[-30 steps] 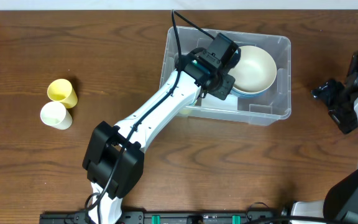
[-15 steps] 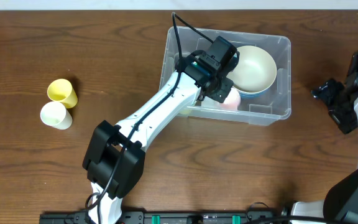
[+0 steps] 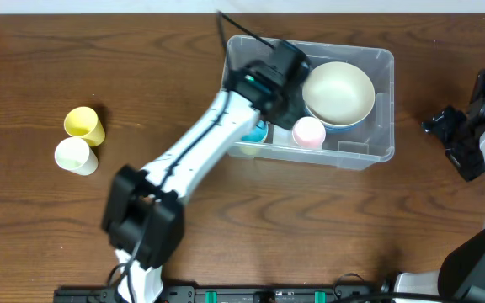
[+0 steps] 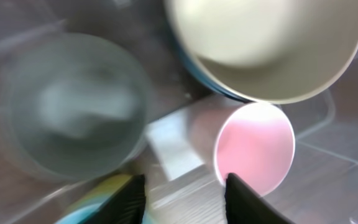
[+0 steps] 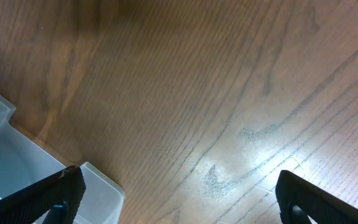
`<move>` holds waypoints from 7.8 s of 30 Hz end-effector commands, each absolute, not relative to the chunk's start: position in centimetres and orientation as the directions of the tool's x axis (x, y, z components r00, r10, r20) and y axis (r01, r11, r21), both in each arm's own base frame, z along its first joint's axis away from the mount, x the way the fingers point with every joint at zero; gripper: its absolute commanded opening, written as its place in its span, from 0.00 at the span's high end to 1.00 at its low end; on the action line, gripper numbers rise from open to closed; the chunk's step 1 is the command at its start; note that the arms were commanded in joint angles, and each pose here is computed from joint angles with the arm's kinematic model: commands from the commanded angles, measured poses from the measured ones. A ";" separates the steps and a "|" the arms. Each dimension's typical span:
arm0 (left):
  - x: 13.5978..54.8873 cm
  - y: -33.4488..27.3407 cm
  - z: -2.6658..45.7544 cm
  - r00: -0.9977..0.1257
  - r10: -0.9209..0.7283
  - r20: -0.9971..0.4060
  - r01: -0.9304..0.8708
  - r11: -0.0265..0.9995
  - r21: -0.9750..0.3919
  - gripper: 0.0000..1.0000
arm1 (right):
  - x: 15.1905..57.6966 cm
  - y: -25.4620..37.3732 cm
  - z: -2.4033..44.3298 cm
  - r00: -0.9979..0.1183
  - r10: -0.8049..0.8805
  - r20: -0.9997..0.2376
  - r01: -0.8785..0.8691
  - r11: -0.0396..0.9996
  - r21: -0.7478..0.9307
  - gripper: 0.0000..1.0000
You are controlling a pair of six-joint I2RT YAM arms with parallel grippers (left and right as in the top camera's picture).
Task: Pack container
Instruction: 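Move the left gripper to the white cup at the left edge and grasp it, then carry the white cup into the bin onto the pink cup, then release the white cup and move the left gripper to the yellow cup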
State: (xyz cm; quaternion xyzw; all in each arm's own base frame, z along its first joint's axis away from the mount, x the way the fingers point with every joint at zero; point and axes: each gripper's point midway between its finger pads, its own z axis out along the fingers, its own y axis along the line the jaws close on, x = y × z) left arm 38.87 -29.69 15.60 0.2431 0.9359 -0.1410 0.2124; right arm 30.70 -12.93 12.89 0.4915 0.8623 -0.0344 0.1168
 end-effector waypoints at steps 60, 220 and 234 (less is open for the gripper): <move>26.7 18.6 3.0 -0.246 -0.967 -0.071 -0.965 0.251 -0.069 0.01 | 30.6 -13.1 12.8 -0.475 0.847 -0.237 0.865 0.499 0.051 0.01; 35.5 18.8 9.4 -0.370 -0.872 -0.320 -0.920 0.392 -0.005 0.02 | 30.6 -13.1 12.8 -0.475 0.847 -0.238 0.865 0.499 0.052 0.01; 36.0 17.8 3.7 -0.380 -0.908 -0.176 -0.923 0.386 0.003 0.02 | 30.6 -13.1 12.8 -0.475 0.847 -0.237 0.865 0.499 0.051 0.01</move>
